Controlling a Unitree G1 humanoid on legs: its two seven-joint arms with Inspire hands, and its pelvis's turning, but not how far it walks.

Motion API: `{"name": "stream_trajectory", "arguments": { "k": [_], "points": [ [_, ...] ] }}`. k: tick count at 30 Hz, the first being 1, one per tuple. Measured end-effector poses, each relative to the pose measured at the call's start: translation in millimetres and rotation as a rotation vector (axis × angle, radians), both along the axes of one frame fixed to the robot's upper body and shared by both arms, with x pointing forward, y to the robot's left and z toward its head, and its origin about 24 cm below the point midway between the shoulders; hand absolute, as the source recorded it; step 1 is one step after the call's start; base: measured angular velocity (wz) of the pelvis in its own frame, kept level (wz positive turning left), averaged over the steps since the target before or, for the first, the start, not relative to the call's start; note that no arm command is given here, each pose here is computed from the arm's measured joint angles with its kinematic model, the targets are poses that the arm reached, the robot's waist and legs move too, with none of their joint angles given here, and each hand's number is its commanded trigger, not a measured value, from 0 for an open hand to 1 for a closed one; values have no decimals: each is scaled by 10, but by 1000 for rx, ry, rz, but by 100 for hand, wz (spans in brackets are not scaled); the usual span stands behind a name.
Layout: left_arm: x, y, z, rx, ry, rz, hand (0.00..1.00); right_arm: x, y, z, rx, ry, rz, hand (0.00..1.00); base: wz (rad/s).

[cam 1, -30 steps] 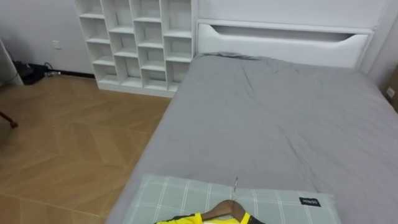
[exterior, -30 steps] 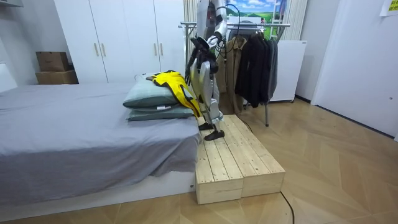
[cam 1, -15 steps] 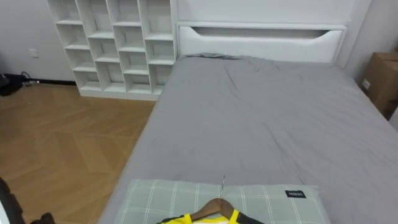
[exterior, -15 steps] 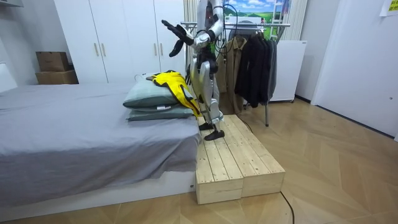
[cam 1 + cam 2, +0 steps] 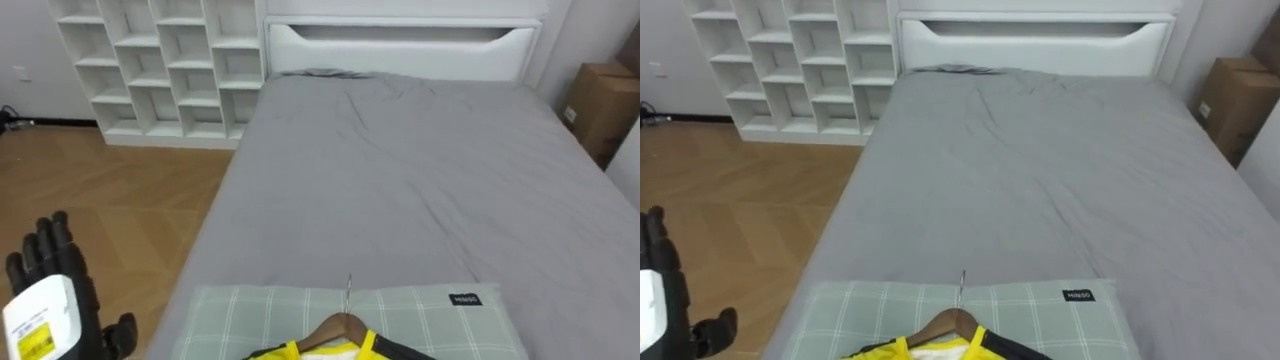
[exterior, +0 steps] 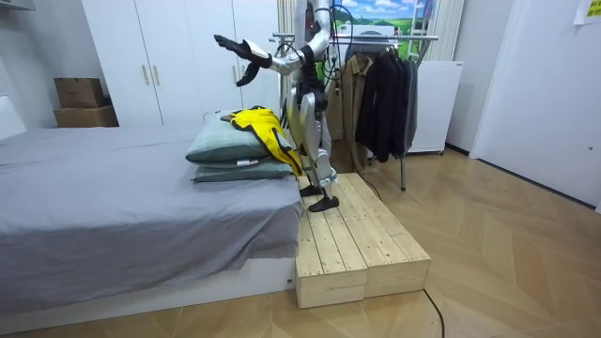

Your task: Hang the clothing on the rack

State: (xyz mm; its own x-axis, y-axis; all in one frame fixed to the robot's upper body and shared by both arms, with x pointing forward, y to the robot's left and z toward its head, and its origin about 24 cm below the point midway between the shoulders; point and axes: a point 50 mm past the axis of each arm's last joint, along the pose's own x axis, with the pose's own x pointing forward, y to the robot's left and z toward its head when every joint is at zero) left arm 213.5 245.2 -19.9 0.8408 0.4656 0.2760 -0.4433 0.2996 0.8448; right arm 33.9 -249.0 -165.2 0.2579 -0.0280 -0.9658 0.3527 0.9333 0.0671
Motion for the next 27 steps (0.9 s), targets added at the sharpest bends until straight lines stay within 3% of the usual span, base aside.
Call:
{"name": "stream_trajectory", "arguments": {
  "k": [12, 27],
  "points": [
    [262, -224, 104, 61, 27, -148, 0, 55, 14, 0, 5, -11, 0, 0, -6],
    [263, -305, -18, 62, 166, -206, 0, 70, 25, -2, 10, -15, -11, 0, 0]
  ]
}}
